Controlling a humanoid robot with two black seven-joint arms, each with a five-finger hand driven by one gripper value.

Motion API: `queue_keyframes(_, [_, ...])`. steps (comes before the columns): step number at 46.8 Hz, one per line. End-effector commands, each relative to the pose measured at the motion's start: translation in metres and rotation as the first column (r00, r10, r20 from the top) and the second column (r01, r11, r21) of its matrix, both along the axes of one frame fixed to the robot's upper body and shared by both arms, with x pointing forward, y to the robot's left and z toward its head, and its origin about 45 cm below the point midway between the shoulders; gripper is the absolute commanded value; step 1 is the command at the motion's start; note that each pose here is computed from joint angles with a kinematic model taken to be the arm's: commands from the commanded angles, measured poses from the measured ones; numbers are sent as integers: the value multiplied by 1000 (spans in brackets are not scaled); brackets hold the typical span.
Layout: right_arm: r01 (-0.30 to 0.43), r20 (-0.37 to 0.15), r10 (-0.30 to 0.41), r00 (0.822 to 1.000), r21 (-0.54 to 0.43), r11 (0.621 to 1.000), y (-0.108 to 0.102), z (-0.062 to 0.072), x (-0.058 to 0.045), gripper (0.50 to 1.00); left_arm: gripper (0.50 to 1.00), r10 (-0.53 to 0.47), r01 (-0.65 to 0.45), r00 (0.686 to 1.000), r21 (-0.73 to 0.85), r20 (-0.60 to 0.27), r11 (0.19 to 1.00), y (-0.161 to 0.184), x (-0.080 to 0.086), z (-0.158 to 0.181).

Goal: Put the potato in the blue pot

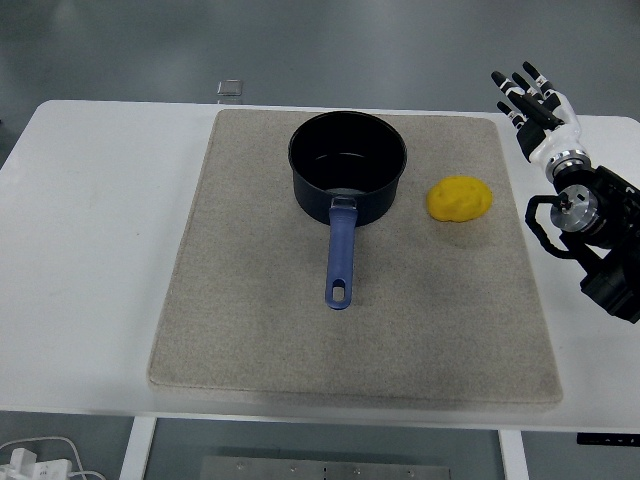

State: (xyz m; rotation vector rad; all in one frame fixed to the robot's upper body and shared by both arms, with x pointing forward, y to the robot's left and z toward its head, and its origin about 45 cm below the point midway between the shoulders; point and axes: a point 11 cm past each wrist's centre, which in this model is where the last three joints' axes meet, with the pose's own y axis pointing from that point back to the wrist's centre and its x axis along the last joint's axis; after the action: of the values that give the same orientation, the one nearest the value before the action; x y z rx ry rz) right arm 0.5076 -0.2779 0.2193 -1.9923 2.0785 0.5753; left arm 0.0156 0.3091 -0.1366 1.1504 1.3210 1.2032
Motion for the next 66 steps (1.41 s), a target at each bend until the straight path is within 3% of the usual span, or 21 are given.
queue_keyframes(1, [-1, 0, 1, 1000, 0, 1000, 0, 0, 0, 924, 999, 2, -2, 1000, 1, 0, 1000, 1, 0, 0])
queue_keyframes(41, [-32, 11, 33, 999, -17, 999, 5, -1, -1, 924, 999, 0, 0, 1000, 0, 1, 1000, 0, 1, 0])
queue_keyframes(50, [-74, 18, 74, 997, -11, 997, 11, -3, -3, 926, 999, 0, 0, 1000, 2, 0, 1000, 1, 0, 0])
queue_keyframes(66, [-221, 25, 228, 973, -164, 961, 11, -10, -13, 924, 999, 1, -1, 1000, 1, 1, 1000, 0, 1, 0])
